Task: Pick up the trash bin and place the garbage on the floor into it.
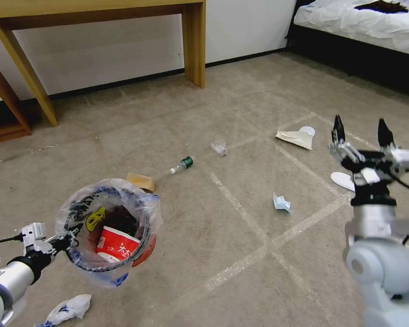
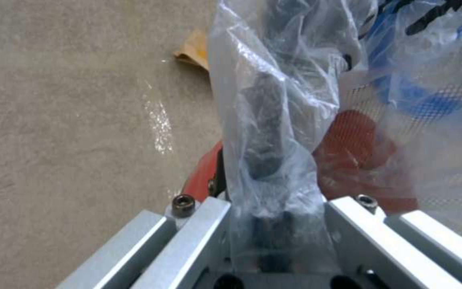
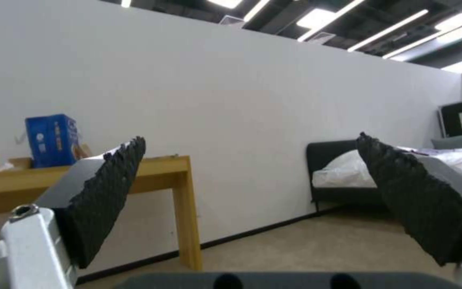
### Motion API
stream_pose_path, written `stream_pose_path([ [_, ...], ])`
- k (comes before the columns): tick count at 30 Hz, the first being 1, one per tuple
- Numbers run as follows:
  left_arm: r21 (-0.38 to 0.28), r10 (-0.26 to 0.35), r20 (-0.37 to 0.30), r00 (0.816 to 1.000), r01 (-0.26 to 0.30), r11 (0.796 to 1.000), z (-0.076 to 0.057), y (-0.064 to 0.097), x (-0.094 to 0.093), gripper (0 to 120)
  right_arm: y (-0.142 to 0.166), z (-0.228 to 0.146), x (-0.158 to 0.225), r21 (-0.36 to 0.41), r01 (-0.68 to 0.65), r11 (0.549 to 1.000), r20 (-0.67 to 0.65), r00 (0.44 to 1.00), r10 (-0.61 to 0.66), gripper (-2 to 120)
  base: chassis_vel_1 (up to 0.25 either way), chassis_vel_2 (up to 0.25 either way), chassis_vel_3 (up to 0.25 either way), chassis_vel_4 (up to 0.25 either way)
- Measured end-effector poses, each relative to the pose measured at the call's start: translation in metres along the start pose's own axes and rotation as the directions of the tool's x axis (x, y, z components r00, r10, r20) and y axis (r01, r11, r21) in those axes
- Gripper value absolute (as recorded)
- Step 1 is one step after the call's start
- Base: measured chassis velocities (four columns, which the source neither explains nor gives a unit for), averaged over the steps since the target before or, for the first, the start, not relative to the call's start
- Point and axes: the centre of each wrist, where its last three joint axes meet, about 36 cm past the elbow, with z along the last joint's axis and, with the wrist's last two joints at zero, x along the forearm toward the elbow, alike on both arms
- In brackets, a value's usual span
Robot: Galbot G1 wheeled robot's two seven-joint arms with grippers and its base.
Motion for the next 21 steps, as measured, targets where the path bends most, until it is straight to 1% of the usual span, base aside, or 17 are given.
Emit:
stream_pose_path([
  [3, 0.006, 0.004, 0.010, 1.000, -0.004, 1.000, 0.001, -0.003, 0.002, 1, 0.006, 0.002, 0.009, 0.005, -0.001, 1.000, 0.002, 1.000, 0.001, 100, 0.000, 0.000, 0.000, 0.000],
  [6, 0.015, 0.005, 0.013, 1.000, -0.005, 1.000, 0.004, -0.005, 0.004, 1, 0.010, 0.004, 0.011, 0.003, 0.004, 1.000, -0.003, 1.000, -0.004, 100, 0.000, 0.000, 0.000, 0.000],
  [9, 0.015, 0.006, 0.015, 1.000, -0.007, 1.000, 0.003, -0.005, 0.004, 1, 0.011, 0.008, 0.012, 0.003, 0.010, 1.000, -0.014, 1.000, -0.010, 100, 0.000, 0.000, 0.000, 0.000],
  [11, 0.016, 0.005, 0.021, 1.000, -0.005, 1.000, 0.002, -0.005, 0.005, 1, 0.011, 0.014, 0.016, 0.041, 0.026, 0.999, -0.031, 0.999, -0.025, 100, 0.000, 0.000, 0.000, 0.000],
  [21, 0.028, -0.009, 0.023, 1.000, 0.008, 1.000, 0.007, -0.004, 0.005, 1, 0.002, 0.019, 0.013, 0.074, 0.040, 0.996, -0.040, 0.999, -0.037, 100, 0.000, 0.000, 0.000, 0.000],
])
